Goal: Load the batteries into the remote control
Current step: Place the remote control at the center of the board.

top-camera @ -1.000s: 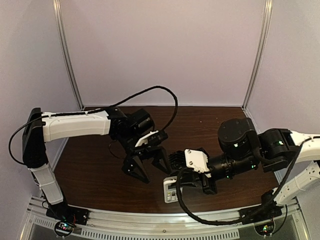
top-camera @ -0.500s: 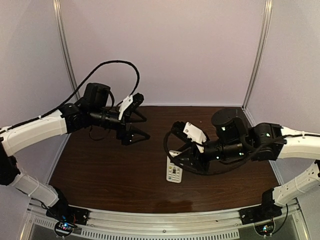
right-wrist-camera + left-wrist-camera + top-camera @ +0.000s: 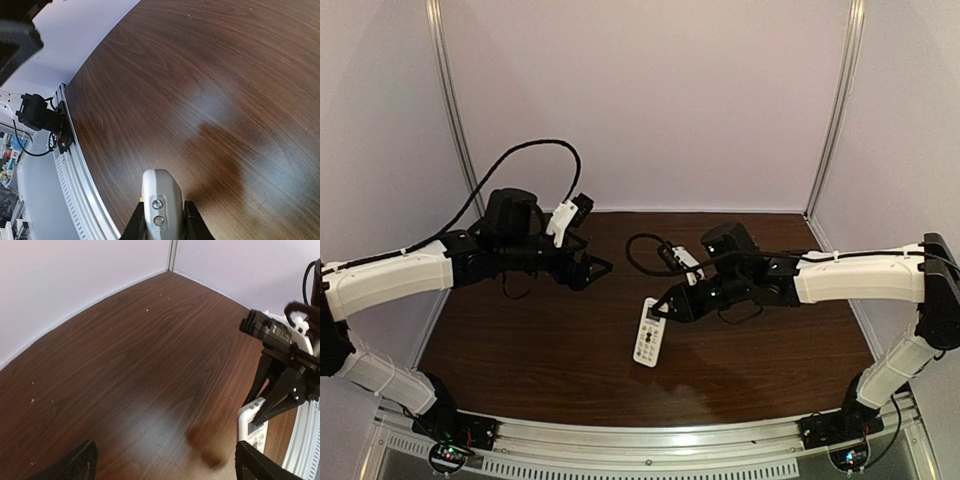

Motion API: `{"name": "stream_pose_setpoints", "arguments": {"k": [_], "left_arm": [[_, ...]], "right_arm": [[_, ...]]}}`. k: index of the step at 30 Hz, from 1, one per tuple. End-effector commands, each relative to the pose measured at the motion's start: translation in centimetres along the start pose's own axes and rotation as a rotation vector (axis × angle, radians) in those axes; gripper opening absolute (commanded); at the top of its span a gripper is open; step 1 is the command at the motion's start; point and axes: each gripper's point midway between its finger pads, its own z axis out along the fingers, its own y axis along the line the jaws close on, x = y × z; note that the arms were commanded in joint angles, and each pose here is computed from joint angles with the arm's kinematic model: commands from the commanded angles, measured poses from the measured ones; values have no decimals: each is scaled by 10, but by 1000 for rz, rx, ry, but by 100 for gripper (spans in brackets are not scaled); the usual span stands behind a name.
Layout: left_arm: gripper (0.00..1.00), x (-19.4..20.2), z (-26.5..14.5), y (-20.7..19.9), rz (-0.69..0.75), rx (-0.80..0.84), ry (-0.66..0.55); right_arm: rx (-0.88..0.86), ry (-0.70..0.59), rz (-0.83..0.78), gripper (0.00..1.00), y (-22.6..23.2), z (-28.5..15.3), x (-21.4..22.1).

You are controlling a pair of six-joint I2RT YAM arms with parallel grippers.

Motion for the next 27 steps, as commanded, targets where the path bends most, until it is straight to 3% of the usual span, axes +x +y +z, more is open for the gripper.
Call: {"name": "stream_pose_setpoints", "arguments": {"k": [1, 12, 20, 27], "left_arm": [[97, 10, 1, 8, -76, -46, -35], [97, 26, 3, 14, -87, -77, 6], [97, 33, 6, 17, -102, -92, 8], [97, 36, 5, 21, -126, -116, 12]], "right_arm": [[-111, -32, 108, 3, -7, 17, -12], [-182, 91, 161, 3, -37, 72, 4], [-197, 127, 188, 19, -65, 92, 8], [-129, 151, 178, 25, -90, 105, 9]]}}
